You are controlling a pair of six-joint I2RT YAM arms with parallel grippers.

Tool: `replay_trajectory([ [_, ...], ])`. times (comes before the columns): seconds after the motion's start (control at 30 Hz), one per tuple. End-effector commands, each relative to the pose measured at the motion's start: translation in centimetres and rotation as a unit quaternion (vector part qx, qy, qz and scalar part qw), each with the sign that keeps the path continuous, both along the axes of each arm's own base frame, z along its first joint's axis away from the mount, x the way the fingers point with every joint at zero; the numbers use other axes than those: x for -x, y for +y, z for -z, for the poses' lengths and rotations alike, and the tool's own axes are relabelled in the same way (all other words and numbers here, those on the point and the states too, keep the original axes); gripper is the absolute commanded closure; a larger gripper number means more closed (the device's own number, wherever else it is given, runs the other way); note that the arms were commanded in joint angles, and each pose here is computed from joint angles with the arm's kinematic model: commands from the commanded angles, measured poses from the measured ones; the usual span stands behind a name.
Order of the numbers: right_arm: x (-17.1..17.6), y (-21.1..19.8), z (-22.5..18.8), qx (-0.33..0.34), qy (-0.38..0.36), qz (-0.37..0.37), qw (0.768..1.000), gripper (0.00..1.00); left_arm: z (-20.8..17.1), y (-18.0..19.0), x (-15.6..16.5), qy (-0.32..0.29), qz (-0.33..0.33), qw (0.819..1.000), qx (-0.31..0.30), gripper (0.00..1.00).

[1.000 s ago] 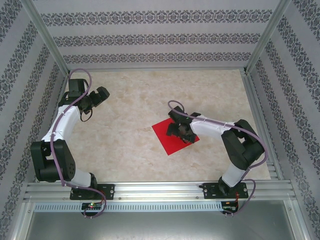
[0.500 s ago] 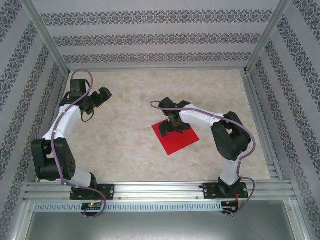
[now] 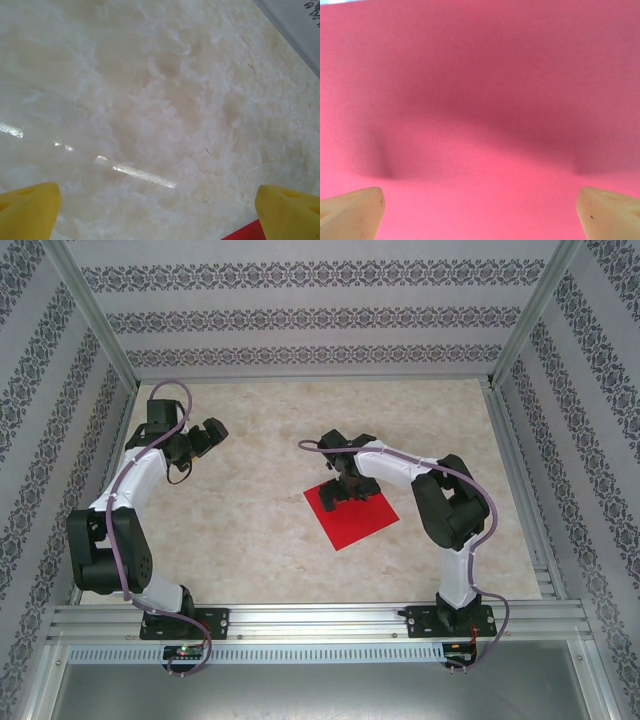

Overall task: Fold a paper plane with a square sheet of paper (pick it up from the middle)
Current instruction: Fold the square sheet of paper in half at the center of the table.

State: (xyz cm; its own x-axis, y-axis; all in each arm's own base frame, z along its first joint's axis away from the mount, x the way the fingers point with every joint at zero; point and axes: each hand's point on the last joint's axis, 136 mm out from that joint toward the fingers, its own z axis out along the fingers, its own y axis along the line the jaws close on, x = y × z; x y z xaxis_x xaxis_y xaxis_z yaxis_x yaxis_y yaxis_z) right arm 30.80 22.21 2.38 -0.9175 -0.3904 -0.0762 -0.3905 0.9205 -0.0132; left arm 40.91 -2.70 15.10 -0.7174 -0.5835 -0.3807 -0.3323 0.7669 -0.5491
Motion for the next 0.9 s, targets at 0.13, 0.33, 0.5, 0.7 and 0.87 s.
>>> replay_trajectory([
  [0.13,0.1,-0.6,1.3,0.013,0.019,-0.002,1.0,0.02,-1.2,-0.8,-0.7,-0.019,0.019,1.0,0.0,0.0],
  [0.33,0.7,-1.6,2.9,0.038,0.031,0.002,0.999,0.04,-1.3,-0.8,-0.7,-0.02,0.02,1.0,-0.001,0.0],
  [0.5,1.5,-2.1,4.3,0.045,0.047,0.004,0.998,0.05,-1.3,-0.8,-0.7,-0.019,0.018,1.0,0.0,0.0],
  [0.7,1.9,-2.4,5.1,0.046,0.057,0.009,0.997,0.08,-1.2,-0.9,-0.7,-0.018,0.019,1.0,0.0,0.0],
  [0.87,1.9,-2.8,5.3,0.055,0.058,0.01,0.997,0.11,-1.1,-0.9,-0.7,-0.015,0.019,1.0,0.002,0.0],
])
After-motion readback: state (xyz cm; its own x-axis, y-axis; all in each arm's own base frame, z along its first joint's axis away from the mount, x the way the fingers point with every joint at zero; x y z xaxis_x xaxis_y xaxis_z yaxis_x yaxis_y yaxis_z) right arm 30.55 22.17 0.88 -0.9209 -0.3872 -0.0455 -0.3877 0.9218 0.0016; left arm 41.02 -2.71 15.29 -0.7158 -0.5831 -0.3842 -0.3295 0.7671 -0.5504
